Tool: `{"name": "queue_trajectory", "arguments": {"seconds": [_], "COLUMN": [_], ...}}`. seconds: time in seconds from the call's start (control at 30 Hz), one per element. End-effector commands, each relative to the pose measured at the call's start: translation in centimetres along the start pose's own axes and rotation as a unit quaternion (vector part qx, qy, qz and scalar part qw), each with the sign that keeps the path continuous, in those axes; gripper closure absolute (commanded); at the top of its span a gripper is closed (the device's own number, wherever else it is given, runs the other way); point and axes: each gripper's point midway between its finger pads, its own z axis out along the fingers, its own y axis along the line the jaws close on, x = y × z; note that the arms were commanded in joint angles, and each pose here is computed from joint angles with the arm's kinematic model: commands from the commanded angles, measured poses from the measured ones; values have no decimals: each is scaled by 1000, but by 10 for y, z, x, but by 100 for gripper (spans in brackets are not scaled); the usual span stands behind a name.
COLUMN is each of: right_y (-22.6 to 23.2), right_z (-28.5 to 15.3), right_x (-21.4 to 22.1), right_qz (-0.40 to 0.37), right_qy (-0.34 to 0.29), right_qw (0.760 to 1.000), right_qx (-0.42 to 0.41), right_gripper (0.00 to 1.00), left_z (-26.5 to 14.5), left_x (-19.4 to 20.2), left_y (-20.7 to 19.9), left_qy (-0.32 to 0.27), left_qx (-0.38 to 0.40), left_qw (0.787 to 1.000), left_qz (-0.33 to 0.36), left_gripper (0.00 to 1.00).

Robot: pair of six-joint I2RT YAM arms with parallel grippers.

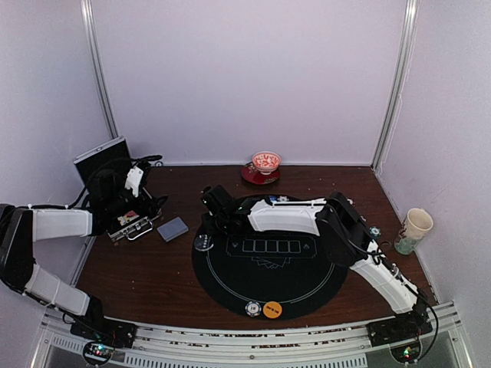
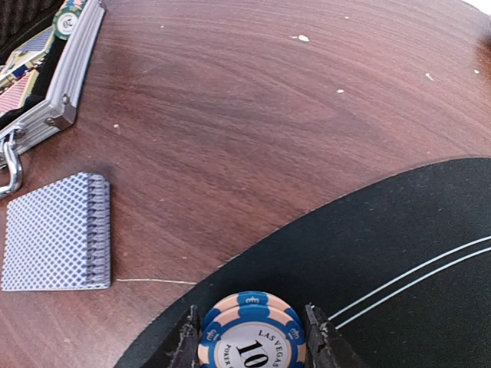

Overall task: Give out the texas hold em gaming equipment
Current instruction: Place the poker chips pile in the dealer area.

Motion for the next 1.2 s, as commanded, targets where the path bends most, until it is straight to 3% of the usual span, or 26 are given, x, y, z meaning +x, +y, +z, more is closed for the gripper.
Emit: {"name": "queue_trajectory", "arguments": {"seconds": [0.0, 0.57, 0.83, 1.17], "right_y": [15, 16, 18, 19], "right_z": [6, 9, 8, 6], "right_x": [15, 31, 31, 25], "right_qz": [-11, -20, -22, -20], "right_qy": [6, 22, 23, 16], "right_qw": [1000, 999, 999, 1000], "right_qx": [-17, -13, -17, -15], "right_gripper": [77, 73, 53, 43], "left_z": [2, 2, 3, 3], "left_x": [-17, -16, -16, -16], "left_y": [5, 5, 5, 4], "left_qy": [-22, -21, -21, -20], "left_qx": [-4, -3, -3, -2], "left_qw": [1000, 1000, 1000, 1000], "left_qz": [9, 9, 9, 9], "left_gripper": [2, 2, 2, 2]}}
